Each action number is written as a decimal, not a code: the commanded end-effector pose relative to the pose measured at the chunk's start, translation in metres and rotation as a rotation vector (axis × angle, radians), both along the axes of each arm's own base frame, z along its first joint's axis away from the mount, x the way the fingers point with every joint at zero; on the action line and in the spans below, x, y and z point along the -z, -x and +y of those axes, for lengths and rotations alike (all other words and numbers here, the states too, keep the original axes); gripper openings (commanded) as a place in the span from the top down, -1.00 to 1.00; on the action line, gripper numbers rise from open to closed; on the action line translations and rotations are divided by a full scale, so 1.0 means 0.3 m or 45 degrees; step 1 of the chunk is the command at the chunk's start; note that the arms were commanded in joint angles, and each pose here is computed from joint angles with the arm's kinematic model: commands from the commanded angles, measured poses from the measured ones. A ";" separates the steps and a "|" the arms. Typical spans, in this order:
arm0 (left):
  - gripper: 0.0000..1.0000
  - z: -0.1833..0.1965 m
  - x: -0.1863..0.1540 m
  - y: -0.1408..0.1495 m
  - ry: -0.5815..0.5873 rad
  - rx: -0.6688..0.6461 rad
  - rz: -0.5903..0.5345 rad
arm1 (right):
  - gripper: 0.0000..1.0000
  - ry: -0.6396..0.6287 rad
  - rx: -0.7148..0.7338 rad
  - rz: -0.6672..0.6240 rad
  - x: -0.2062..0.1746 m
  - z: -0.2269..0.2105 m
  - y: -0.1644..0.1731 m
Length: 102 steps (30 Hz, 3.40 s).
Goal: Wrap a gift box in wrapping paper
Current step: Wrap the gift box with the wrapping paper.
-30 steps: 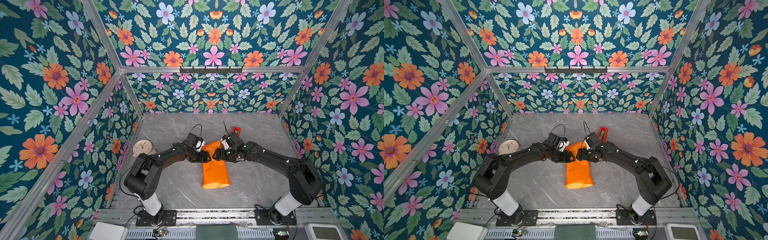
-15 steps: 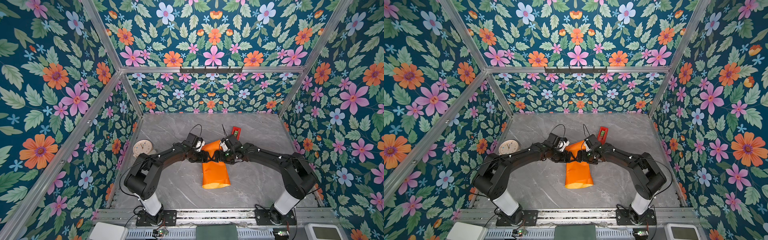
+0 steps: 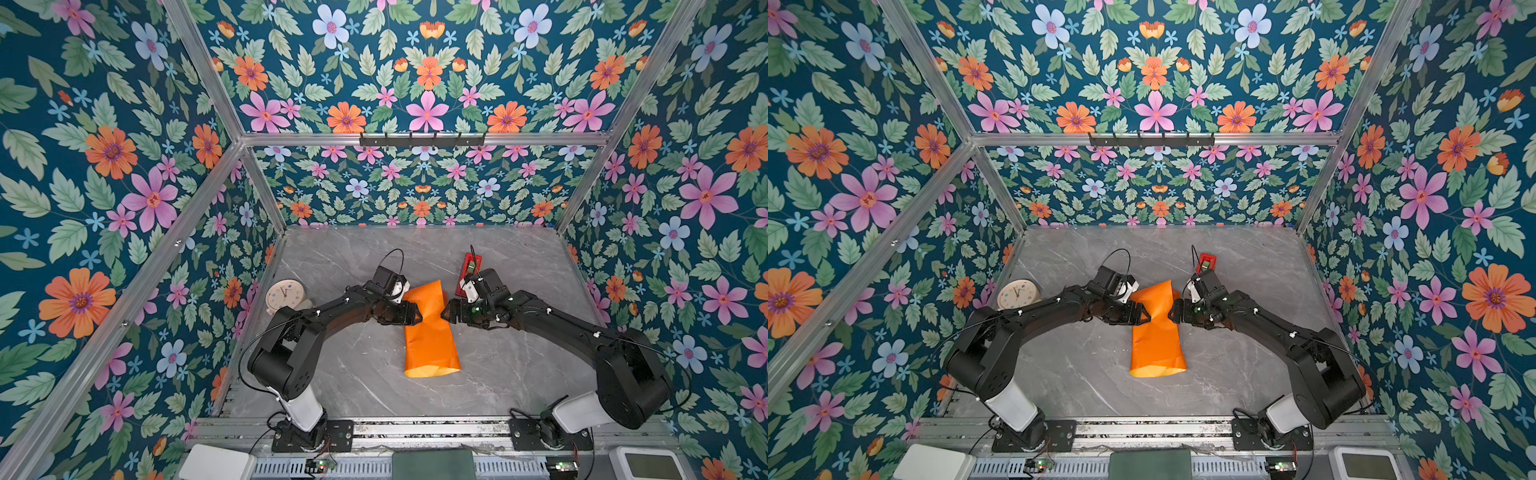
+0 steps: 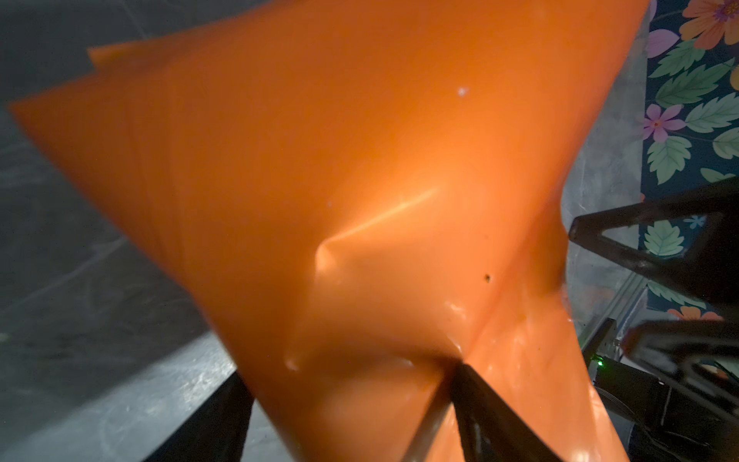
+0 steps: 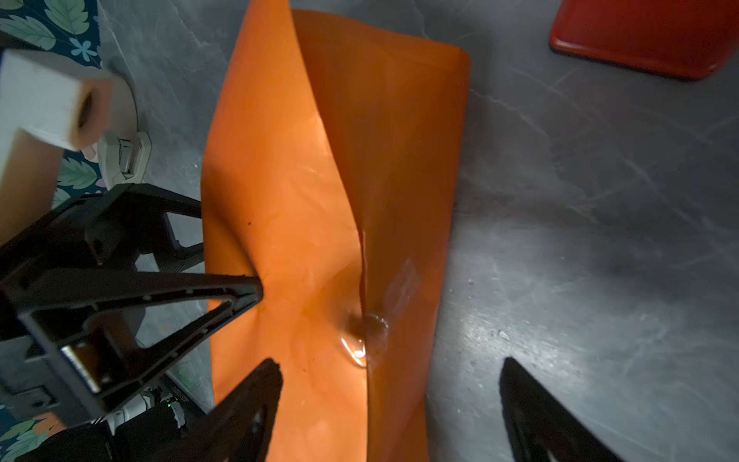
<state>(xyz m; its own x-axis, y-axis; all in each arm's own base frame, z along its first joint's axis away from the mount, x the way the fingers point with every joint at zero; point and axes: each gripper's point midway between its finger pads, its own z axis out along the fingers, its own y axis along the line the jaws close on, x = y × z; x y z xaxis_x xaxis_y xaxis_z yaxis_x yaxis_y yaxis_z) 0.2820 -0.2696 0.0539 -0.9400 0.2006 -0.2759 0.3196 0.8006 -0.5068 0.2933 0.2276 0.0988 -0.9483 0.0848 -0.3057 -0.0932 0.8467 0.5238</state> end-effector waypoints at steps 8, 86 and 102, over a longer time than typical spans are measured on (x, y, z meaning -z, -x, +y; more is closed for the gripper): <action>-0.58 0.133 0.110 0.066 -0.286 -0.029 0.091 | -0.45 0.052 0.006 0.012 0.030 -0.019 -0.025; -0.59 0.120 0.101 0.064 -0.263 -0.019 0.092 | -0.14 -0.100 -0.010 0.113 0.076 -0.024 -0.017; -0.58 0.122 0.101 0.065 -0.267 -0.021 0.092 | -0.01 -0.141 -0.039 0.153 0.082 -0.013 0.047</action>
<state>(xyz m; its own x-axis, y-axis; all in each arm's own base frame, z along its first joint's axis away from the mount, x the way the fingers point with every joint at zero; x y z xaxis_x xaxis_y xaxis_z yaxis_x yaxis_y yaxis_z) 0.2836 -0.2702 0.0560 -0.9378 0.2023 -0.2821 0.3243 0.8007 -0.5038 0.2863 0.2209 0.0760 -0.9737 0.0982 -0.2055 -0.0513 0.7845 0.6180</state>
